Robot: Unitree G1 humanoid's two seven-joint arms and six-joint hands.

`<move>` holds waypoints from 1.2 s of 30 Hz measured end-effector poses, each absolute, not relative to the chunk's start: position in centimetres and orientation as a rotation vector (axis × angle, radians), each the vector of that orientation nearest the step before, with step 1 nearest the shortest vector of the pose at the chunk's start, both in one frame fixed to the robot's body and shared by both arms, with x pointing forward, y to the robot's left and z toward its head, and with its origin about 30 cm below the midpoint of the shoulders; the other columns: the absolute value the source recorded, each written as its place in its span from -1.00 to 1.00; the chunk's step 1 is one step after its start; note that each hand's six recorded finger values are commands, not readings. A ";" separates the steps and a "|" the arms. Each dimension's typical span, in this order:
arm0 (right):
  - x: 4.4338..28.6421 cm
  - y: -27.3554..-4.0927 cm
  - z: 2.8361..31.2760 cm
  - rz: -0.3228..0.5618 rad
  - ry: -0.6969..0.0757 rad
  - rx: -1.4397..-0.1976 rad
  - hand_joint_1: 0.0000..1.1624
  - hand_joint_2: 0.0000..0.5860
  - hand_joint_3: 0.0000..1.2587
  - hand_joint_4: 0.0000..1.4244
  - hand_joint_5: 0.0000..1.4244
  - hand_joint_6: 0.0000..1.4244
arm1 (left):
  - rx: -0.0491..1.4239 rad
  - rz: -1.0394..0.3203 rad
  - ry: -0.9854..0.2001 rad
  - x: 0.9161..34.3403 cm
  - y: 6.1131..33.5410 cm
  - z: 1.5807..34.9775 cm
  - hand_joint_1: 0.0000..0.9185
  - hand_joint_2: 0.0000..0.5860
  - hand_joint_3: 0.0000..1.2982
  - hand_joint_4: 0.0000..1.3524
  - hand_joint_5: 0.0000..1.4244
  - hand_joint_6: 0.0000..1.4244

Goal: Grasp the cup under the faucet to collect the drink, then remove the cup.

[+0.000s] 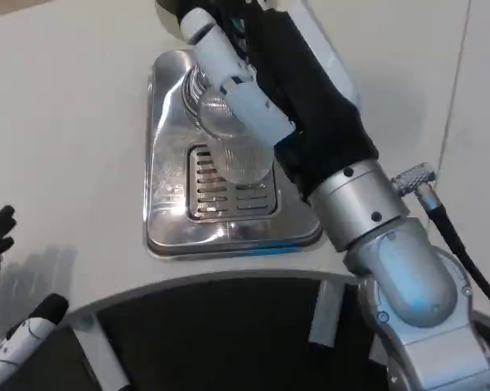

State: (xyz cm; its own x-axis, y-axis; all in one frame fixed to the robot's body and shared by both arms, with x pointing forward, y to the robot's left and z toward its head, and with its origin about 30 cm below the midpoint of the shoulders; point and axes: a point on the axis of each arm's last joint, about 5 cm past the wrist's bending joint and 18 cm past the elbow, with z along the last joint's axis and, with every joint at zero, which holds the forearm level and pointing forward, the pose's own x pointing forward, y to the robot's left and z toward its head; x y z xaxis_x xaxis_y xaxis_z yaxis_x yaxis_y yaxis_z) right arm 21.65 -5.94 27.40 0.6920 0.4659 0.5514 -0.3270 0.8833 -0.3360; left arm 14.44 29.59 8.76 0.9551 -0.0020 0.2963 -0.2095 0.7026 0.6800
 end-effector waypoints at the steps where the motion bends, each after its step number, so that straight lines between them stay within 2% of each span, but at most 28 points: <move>1: 21.6 -5.9 27.4 0.447 -0.672 -0.219 -0.75 1.00 -1.00 -1.00 -1.00 -1.00 | 0.788 0.108 -0.280 14.5 29.6 8.8 -1.00 -0.73 -1.00 -1.00 -1.00 -1.00; 10: 21.8 -6.0 27.6 0.469 -0.656 -0.261 -0.75 1.00 -1.00 -1.00 -1.00 -1.00 | 0.815 0.028 -0.255 15.2 29.2 8.8 -1.00 -0.73 -1.00 -1.00 -1.00 -1.00; 17: 21.9 -5.5 28.4 0.496 -0.619 -0.337 -0.76 1.00 -1.00 -1.00 -1.00 -1.00 | 0.863 -0.034 -0.248 15.7 28.8 8.9 -1.00 -0.73 -1.00 -1.00 -1.00 -1.00; 27: 21.2 -4.4 29.7 0.467 -0.623 -0.627 -0.92 1.00 -1.00 -1.00 -1.00 -1.00 | 0.886 -0.021 -0.262 16.0 28.5 8.8 -1.00 -0.74 -1.00 -1.00 -1.00 -1.00; 32: 20.5 -3.7 29.7 0.450 -0.640 -0.756 -0.94 1.00 -1.00 -1.00 -1.00 -1.00 | 0.874 -0.009 -0.282 16.3 28.1 8.8 -1.00 -0.75 -1.00 -1.00 -1.00 -1.00; 36: 19.9 -3.4 29.7 0.423 -0.644 -0.828 -0.94 1.00 -1.00 -1.00 -1.00 -1.00 | 0.869 -0.009 -0.303 16.7 27.8 8.9 -0.98 -0.66 -1.00 -1.00 -1.00 -1.00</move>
State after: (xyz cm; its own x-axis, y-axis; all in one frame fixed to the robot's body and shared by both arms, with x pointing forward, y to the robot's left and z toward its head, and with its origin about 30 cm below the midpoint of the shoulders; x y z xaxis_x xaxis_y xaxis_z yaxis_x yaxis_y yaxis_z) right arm 19.89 -3.42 29.71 0.7332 0.5781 0.3582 -0.0988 0.6116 -0.7849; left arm 16.72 27.76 8.85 0.9572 -0.1300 0.2584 -0.1151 0.6484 0.7526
